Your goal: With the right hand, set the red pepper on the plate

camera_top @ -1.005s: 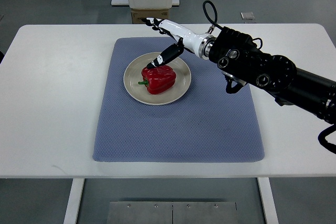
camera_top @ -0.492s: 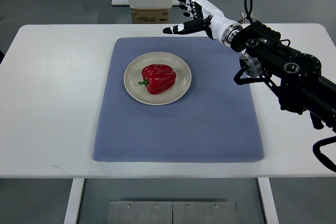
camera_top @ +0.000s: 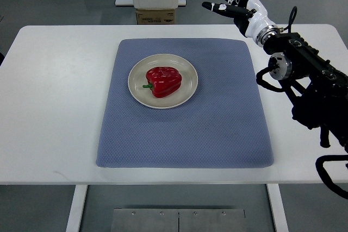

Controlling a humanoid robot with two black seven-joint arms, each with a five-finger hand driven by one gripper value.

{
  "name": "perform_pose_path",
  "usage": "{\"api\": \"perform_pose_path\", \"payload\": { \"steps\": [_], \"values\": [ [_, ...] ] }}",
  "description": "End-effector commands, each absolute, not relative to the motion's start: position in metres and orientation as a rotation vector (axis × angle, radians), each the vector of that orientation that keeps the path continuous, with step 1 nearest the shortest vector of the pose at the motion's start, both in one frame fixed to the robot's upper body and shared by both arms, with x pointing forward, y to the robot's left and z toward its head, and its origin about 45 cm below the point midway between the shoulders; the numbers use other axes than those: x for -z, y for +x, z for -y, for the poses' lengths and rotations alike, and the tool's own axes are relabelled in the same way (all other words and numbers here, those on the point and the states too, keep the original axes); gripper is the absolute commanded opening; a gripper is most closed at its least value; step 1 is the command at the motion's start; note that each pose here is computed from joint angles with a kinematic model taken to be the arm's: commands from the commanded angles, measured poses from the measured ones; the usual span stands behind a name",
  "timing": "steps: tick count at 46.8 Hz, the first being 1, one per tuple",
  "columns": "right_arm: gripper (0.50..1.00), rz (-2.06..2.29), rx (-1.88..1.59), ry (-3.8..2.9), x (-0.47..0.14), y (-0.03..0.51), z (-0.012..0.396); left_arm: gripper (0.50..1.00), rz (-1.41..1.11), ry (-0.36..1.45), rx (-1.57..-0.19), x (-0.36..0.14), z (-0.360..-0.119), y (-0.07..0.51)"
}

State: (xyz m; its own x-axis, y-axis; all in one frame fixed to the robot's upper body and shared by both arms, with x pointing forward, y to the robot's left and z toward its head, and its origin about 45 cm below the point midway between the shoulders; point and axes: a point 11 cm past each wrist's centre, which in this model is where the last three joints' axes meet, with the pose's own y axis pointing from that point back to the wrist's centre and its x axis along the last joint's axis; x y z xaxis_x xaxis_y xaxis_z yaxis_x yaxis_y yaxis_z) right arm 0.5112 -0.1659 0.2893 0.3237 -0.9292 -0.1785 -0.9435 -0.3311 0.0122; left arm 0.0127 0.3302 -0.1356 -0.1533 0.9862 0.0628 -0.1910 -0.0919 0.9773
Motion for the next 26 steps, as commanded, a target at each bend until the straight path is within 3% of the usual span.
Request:
{"api": "perform_pose_path", "payload": {
  "steps": [1, 26],
  "values": [
    [1.000, -1.770, -0.256, -2.449, -0.288, 0.511, 0.172, 1.000, -1.127, 1.043, -1.462, 0.136, -0.330, 0.013],
    [1.000, -1.870, -0.541, -2.190, -0.237, 0.500, 0.213, 1.000, -1.126, 1.041, -1.462, 0.136, -0.330, 0.013]
  ]
}}
